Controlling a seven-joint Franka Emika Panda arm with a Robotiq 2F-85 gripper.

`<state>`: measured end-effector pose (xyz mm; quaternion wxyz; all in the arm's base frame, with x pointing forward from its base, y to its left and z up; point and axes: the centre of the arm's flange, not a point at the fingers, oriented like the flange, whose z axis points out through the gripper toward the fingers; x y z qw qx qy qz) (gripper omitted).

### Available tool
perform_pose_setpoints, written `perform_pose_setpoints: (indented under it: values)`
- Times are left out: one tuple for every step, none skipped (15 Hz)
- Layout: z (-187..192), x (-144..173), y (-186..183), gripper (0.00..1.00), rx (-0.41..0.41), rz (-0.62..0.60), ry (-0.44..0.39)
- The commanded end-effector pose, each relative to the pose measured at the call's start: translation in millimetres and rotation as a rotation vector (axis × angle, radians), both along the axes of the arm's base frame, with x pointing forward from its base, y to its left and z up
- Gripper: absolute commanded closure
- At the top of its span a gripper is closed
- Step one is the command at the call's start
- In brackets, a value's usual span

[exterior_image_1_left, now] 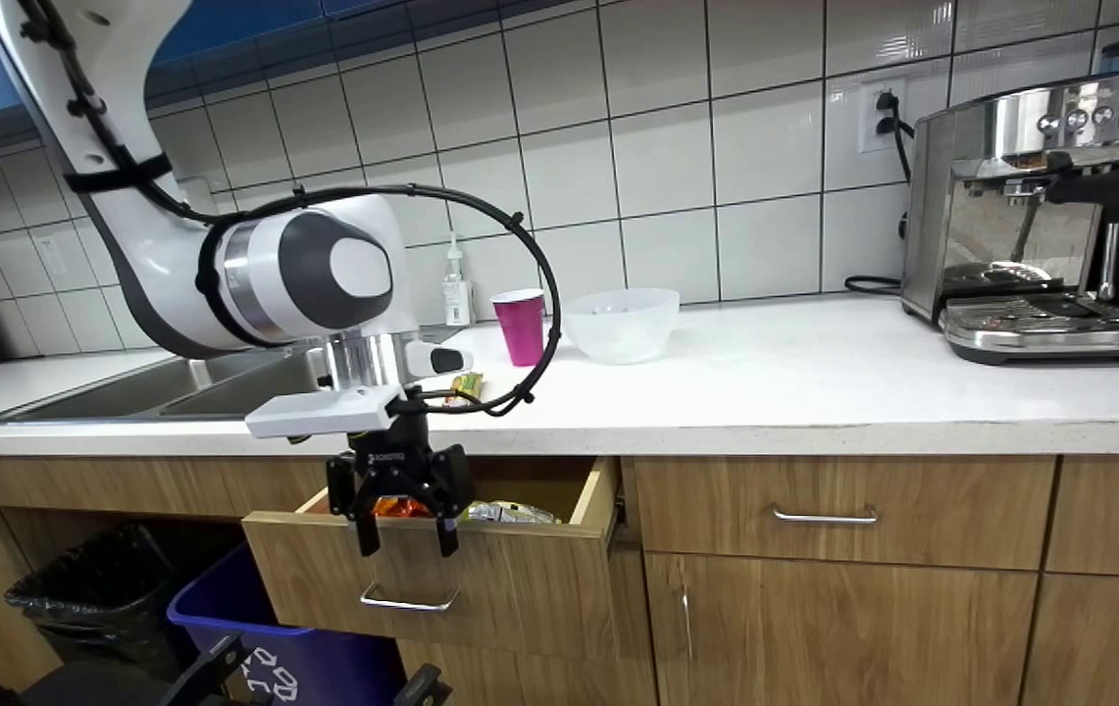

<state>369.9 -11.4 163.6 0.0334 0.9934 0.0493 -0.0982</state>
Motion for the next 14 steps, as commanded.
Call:
perform_pose_setpoints:
  values:
    - [-8,11,2,0.00,0.002,-0.031,-0.016]
    - [-9,13,2,0.00,0.004,-0.031,-0.018]
    - [-10,15,3,0.00,0.007,-0.031,-0.020]
    - [-10,17,3,0.00,0.011,-0.033,-0.023]
    - [-11,20,3,0.00,0.013,-0.035,-0.026]
    - [-11,22,3,0.00,0.015,-0.037,-0.028]
    - [-12,23,3,0.00,0.017,-0.038,-0.026]
    - [-12,26,3,0.00,0.022,-0.039,-0.025]
    - [-11,28,3,0.00,0.025,-0.040,-0.026]
    - [-9,32,2,0.00,0.027,-0.043,-0.029]
    - [-9,34,2,0.00,0.029,-0.046,-0.032]
    - [-8,38,0,0.00,0.028,-0.048,-0.036]
    - [-7,42,0,0.00,0.029,-0.048,-0.039]
    - [-6,45,-1,0.00,0.028,-0.048,-0.043]
